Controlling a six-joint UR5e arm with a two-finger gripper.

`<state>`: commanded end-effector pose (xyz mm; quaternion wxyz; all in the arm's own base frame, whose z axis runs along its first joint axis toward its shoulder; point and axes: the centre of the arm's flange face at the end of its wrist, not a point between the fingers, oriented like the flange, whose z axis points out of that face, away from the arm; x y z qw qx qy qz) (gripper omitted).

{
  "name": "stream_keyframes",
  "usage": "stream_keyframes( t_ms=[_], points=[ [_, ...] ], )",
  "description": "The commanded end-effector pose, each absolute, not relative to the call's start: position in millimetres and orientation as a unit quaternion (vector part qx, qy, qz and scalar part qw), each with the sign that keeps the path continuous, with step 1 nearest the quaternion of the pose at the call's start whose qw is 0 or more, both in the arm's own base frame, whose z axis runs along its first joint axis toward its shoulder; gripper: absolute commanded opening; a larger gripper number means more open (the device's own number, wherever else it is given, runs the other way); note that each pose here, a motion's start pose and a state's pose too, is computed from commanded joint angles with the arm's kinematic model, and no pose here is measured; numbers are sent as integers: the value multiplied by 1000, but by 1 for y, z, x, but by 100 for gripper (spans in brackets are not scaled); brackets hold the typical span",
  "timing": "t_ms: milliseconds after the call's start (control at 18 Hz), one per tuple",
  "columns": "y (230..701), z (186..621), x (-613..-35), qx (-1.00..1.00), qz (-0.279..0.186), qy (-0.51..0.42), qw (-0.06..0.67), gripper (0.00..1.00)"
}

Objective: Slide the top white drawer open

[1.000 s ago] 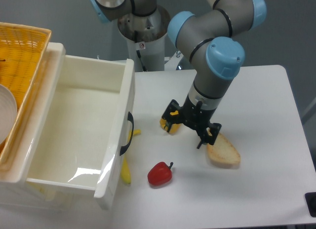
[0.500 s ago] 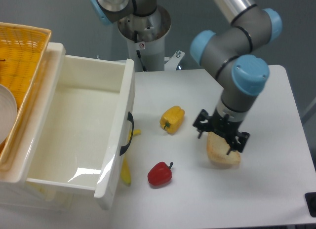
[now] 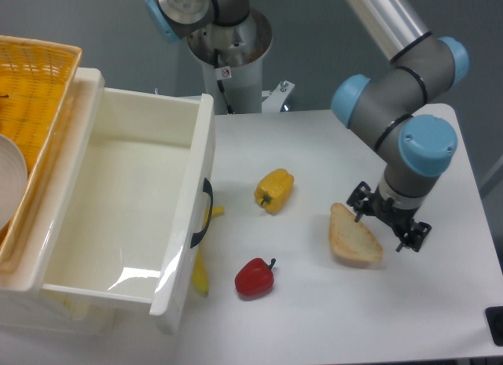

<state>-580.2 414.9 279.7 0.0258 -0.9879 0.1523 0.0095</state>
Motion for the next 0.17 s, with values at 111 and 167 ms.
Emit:
stream_keyframes(
  t_ms=[111, 167],
  points=[
    [415, 280, -580, -988, 10, 153, 26, 100],
    [415, 280, -580, -988, 10, 153, 26, 100]
  ],
)
